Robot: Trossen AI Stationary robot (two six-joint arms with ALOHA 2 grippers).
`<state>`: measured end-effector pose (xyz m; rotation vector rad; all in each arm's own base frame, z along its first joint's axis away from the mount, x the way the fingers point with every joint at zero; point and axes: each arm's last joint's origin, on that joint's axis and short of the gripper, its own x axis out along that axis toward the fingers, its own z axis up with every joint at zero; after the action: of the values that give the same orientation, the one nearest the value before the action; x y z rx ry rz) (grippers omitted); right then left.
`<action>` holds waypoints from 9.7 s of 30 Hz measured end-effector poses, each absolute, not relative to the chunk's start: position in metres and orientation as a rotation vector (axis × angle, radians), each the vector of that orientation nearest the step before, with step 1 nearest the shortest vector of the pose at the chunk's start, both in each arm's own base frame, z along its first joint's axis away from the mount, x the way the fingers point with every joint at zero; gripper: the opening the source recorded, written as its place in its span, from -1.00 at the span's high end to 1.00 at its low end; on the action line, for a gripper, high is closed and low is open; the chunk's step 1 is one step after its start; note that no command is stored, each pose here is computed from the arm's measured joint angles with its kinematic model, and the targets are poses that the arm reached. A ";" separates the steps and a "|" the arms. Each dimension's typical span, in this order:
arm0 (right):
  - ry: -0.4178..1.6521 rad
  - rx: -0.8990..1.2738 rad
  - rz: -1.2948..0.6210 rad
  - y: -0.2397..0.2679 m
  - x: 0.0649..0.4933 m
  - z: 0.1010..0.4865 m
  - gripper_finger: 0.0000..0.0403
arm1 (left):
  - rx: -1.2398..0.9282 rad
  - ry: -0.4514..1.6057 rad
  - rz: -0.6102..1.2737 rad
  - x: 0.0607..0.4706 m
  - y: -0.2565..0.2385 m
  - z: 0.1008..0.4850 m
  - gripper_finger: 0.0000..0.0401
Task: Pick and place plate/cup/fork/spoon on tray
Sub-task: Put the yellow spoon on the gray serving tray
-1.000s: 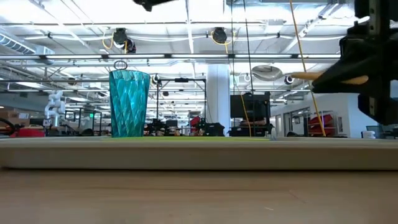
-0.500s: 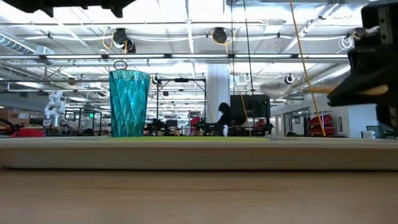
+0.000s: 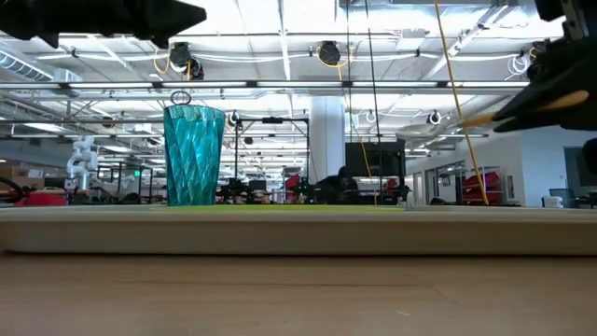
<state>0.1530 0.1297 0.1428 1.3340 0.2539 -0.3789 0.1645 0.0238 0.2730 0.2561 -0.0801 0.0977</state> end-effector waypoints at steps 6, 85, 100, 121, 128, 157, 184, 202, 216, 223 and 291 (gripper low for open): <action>0.215 1.350 -0.455 0.132 0.148 0.143 0.98 | 0.288 -0.086 0.121 0.153 0.023 0.262 0.79; 0.618 1.651 -0.593 0.125 0.173 0.120 0.09 | 0.328 -0.091 0.128 0.132 0.019 0.261 0.79; 0.648 1.594 -0.559 0.111 0.196 0.133 0.09 | 0.324 -0.091 0.128 0.132 0.019 0.261 0.79; 0.779 1.563 -0.525 0.109 0.200 0.139 0.09 | 0.322 -0.087 0.127 0.132 0.019 0.260 0.79; 0.665 1.443 -0.538 0.101 0.204 0.140 0.09 | 0.321 -0.087 0.128 0.132 0.019 0.260 0.79; -0.221 -0.047 -0.409 0.067 0.238 0.236 0.09 | 0.222 -0.145 0.128 0.131 0.019 0.266 0.79; 0.336 0.012 -0.424 0.027 0.283 0.203 0.09 | -0.036 -0.015 0.020 0.133 0.017 0.252 0.79; 1.169 0.250 -0.452 0.004 0.265 0.210 0.09 | 0.060 0.151 -0.047 0.128 0.014 0.258 0.79; 1.276 0.242 -0.451 0.017 0.253 0.180 0.09 | 0.067 0.181 -0.062 0.128 0.014 0.255 0.79; 1.208 0.250 -0.409 0.027 0.256 0.166 0.09 | 0.076 0.180 -0.063 0.128 0.014 0.255 0.79; 1.177 0.421 -0.465 0.038 0.238 0.136 0.09 | 0.070 0.180 -0.061 0.128 0.014 0.255 0.79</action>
<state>0.2379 0.0378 0.1363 0.4208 1.1766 -0.4653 0.1280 0.0141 0.2550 0.0703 0.1800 -0.0612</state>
